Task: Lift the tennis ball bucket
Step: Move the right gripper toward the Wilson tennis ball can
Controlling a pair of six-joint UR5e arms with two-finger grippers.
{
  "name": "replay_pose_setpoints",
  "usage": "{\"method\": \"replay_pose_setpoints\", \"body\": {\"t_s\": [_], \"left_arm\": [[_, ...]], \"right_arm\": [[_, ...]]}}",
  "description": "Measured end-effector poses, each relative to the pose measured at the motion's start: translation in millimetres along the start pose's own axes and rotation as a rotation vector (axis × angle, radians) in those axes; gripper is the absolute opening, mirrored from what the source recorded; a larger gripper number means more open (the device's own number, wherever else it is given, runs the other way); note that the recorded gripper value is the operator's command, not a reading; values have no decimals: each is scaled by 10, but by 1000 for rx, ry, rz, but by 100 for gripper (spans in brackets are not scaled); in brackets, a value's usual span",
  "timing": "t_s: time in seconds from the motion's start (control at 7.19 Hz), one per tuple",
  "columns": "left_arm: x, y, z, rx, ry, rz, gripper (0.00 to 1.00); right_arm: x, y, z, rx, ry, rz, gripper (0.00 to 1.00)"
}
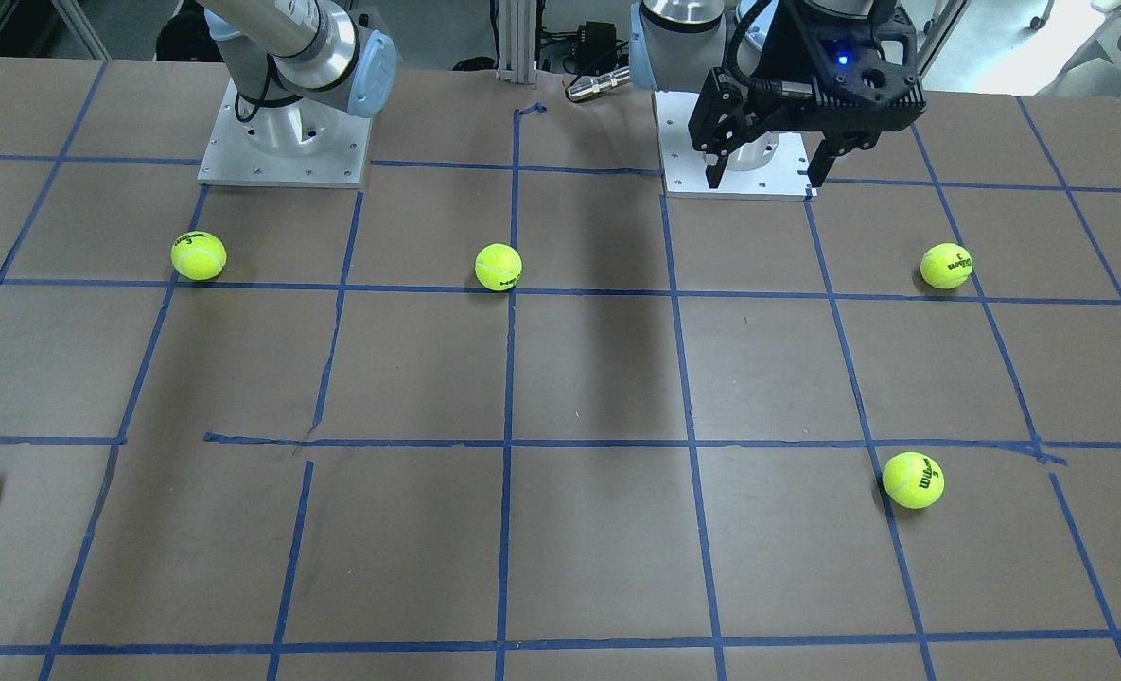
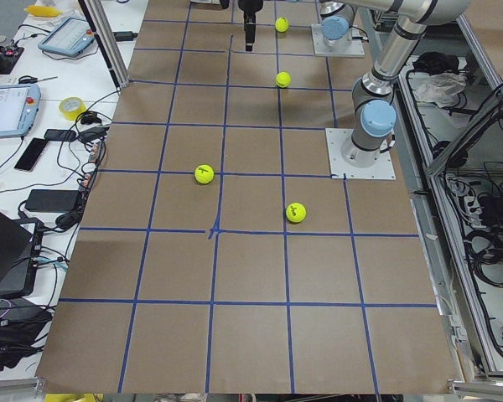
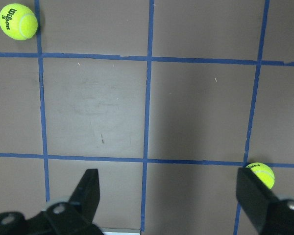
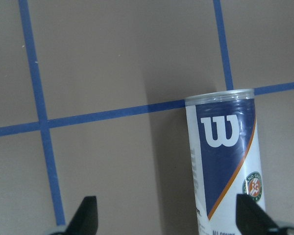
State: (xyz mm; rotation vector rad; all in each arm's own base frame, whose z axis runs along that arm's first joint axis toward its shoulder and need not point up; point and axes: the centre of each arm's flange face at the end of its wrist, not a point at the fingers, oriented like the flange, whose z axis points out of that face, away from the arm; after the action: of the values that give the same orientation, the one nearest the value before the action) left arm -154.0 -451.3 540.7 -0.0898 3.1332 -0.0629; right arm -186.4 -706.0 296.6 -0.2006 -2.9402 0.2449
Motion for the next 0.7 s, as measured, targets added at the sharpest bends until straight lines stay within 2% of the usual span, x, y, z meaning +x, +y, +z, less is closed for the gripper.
{"method": "replay_pose_setpoints", "body": {"t_s": [0.28,0.42,0.7], "left_arm": [[-1,0,1,-1,0,0,100],[-1,0,1,-1,0,0,100],[-1,1,1,-1,0,0,100]], "right_arm": [[201,-64,318,39,16,-27,100],[344,-86,370,56,20,-43,100],[465,-115,590,48,13,-89,100]]}}
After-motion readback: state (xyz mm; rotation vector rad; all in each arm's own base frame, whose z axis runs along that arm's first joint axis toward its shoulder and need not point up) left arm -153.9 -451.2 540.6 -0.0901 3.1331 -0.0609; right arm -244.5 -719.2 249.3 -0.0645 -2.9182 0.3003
